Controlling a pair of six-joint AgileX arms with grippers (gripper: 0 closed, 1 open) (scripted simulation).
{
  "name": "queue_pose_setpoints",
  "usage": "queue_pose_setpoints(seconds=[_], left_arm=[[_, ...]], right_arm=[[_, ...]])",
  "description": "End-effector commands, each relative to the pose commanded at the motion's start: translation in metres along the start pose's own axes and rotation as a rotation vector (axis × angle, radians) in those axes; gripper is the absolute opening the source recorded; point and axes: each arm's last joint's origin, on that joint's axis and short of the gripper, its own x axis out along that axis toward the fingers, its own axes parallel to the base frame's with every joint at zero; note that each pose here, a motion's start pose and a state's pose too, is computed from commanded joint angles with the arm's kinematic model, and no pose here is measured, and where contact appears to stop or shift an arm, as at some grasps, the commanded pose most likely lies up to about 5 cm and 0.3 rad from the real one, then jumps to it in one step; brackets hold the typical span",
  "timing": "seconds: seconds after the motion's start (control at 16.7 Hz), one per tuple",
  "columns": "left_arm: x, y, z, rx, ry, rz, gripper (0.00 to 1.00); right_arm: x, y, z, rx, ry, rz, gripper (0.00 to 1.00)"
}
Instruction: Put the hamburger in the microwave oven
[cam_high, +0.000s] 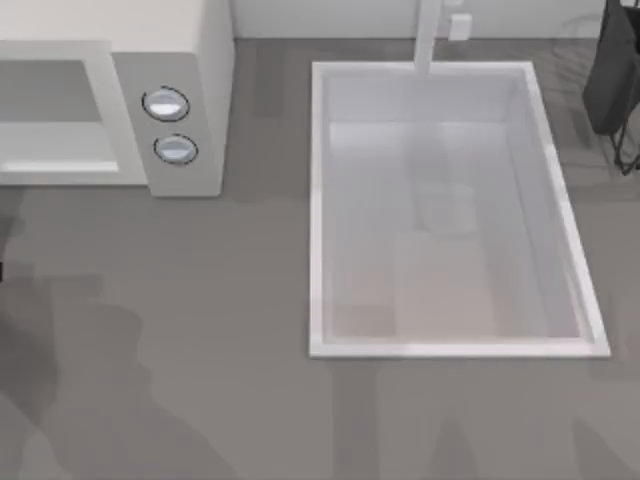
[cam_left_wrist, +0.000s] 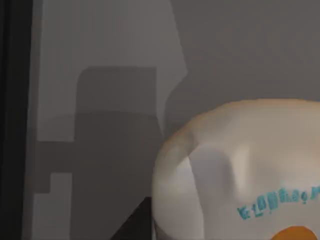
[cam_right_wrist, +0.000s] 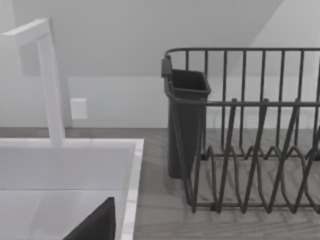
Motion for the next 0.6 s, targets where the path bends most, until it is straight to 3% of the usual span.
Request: queue_pose_setpoints(seconds=[0.6], left_arm=[[0.061,-0.035,0.01,-0.052,-0.528,-0.05,0.0]], right_arm=[[0.0,0.0,0.0,0.0,0.0,0.0,1.0]])
